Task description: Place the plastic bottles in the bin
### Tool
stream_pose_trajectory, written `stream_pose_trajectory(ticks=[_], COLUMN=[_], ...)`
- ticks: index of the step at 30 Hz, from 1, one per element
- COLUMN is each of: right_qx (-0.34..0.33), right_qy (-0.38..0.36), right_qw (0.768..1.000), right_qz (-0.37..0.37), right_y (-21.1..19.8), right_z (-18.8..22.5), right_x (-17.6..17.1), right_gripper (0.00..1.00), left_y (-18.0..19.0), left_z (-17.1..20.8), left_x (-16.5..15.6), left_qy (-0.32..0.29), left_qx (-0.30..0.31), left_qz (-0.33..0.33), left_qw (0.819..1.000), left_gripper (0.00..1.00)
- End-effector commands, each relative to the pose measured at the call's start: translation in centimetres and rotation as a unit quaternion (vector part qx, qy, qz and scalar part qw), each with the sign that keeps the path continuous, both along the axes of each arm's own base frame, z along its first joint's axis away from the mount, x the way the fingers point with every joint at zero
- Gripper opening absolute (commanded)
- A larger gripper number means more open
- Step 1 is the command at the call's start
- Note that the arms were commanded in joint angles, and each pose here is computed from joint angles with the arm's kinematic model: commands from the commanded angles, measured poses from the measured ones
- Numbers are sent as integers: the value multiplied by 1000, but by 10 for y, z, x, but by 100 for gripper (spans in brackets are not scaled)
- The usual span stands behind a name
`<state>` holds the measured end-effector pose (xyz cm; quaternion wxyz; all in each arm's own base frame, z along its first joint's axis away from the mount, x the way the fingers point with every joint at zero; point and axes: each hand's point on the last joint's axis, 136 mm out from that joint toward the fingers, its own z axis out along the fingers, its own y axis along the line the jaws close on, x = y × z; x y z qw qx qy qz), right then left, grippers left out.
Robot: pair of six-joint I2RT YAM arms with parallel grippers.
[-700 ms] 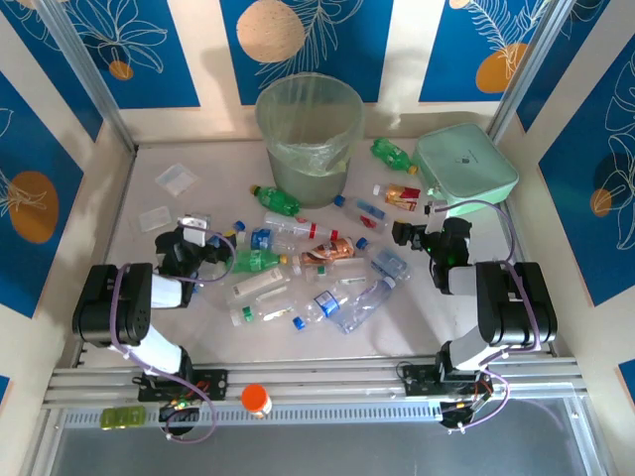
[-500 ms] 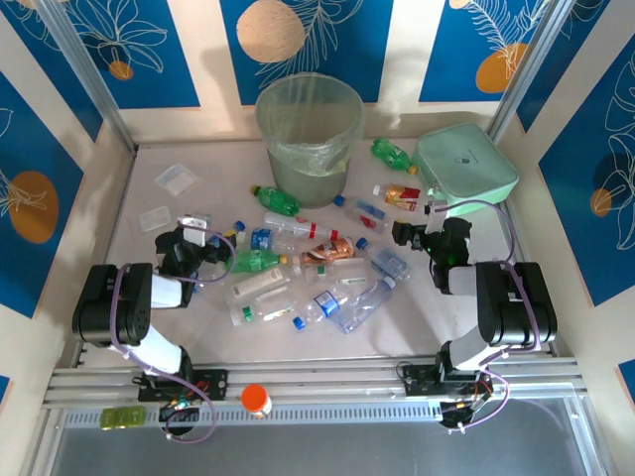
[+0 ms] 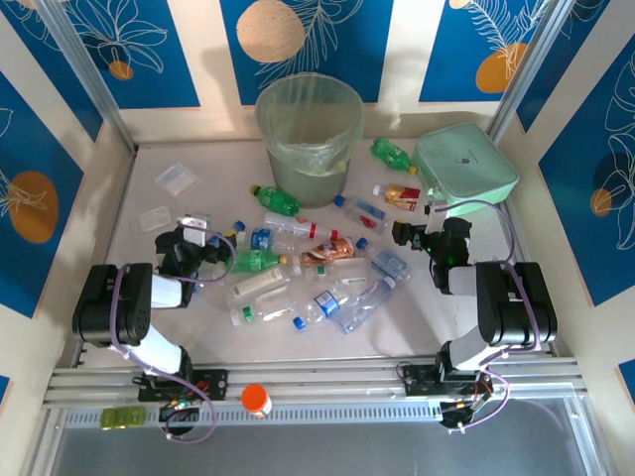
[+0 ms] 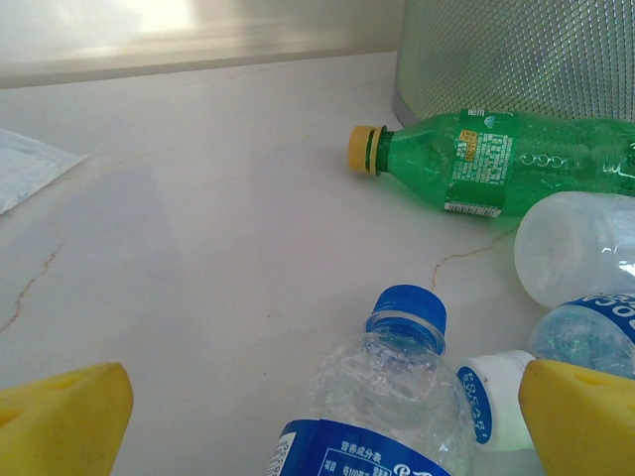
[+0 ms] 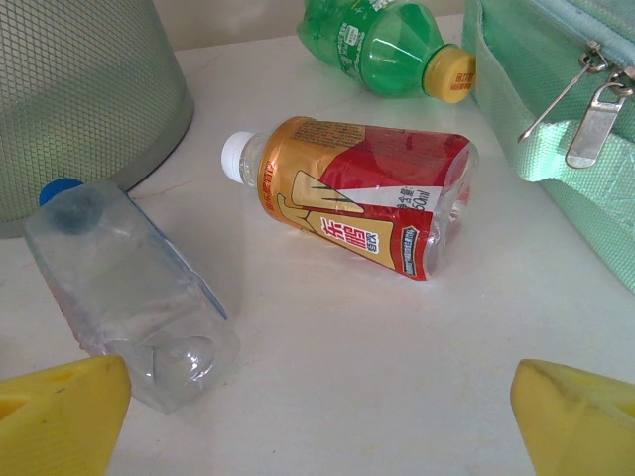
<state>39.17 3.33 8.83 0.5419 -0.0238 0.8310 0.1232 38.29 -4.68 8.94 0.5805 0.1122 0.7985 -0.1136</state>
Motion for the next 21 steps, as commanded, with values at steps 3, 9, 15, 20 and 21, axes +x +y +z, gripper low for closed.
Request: stream_pose_trajectory(ticks=[3, 9, 15, 20, 21], right_qx=[-4, -4, -22, -37, -38], right_qy=[-11, -10, -37, -78, -88], right_qw=[1000, 1000, 999, 996, 994], right_qz=[8, 8, 15, 30, 44], right_y=[1, 1, 9, 29, 39], right_z=[7, 7, 28, 84, 95], right_x=[4, 4, -6, -29, -37], right_gripper=[99, 99, 99, 99, 99], left_y=[-3, -3, 1, -50, -58], left_z=[7, 7, 45, 109, 125], left_x=[5, 4, -12, -37, -44], left_qy=[-11, -13, -52, -139, -157], left_qx=[11, 12, 41, 55, 36], left_qz=[-7, -6, 30, -15, -23], left_qw=[1000, 1000, 997, 989, 987], left_gripper=[99, 99, 99, 99, 99])
